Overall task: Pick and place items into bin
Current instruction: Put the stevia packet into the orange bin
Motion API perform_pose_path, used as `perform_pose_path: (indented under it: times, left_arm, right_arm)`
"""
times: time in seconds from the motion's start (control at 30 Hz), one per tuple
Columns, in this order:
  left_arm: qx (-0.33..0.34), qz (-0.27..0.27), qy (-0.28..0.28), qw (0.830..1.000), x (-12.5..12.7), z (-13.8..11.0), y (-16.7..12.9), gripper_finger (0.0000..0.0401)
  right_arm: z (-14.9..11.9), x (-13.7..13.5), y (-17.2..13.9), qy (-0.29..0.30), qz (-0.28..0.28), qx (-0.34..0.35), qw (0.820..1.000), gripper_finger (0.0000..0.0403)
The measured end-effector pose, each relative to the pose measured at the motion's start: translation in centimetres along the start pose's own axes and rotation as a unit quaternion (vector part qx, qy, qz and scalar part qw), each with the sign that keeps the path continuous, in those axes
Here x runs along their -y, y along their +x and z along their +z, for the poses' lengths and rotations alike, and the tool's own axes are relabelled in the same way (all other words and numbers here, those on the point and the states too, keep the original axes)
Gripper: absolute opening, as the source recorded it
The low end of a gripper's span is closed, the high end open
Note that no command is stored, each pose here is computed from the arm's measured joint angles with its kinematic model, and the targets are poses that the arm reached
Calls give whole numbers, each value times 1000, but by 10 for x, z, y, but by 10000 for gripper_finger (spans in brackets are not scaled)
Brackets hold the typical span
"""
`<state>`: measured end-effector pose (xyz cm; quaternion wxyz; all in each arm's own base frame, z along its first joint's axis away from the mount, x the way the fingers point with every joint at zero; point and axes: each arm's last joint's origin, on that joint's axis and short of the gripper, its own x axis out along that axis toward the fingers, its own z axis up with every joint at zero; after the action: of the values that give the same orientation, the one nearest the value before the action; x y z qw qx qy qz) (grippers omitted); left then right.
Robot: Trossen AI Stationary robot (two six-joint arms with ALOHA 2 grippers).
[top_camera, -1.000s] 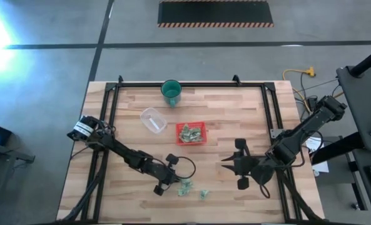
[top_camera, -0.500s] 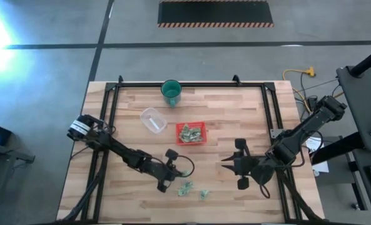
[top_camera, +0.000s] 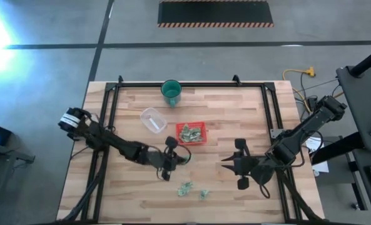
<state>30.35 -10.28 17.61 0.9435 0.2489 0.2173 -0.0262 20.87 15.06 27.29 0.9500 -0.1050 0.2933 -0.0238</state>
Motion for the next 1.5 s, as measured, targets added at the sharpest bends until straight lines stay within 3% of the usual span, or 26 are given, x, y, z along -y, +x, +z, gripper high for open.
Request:
perform_pose_path:
  times: [0.3,0.5,0.83,1.23,1.4,1.5]
  left_arm:
    - [-41,73,-21,996,-57,-16,5,0]
    - [-58,101,-49,992,-78,-27,9,0]
    - [-63,115,-65,989,-81,-29,10,6]
    - [-66,123,-66,988,-81,-29,9,93]
    - [-68,104,-55,991,-73,-21,0,100]
    - [-76,83,-57,992,-65,-15,-12,100]
  right_arm:
    - [0,0,0,1,0,0,1000,73]
    - [0,0,0,1,0,-1,1000,73]
    - [0,0,0,1,0,-1,1000,73]
    - [-3,-1,3,6,2,8,1000,73]
    - [-13,-12,20,-38,18,29,999,73]
    - [-16,-23,32,-70,64,46,994,73]
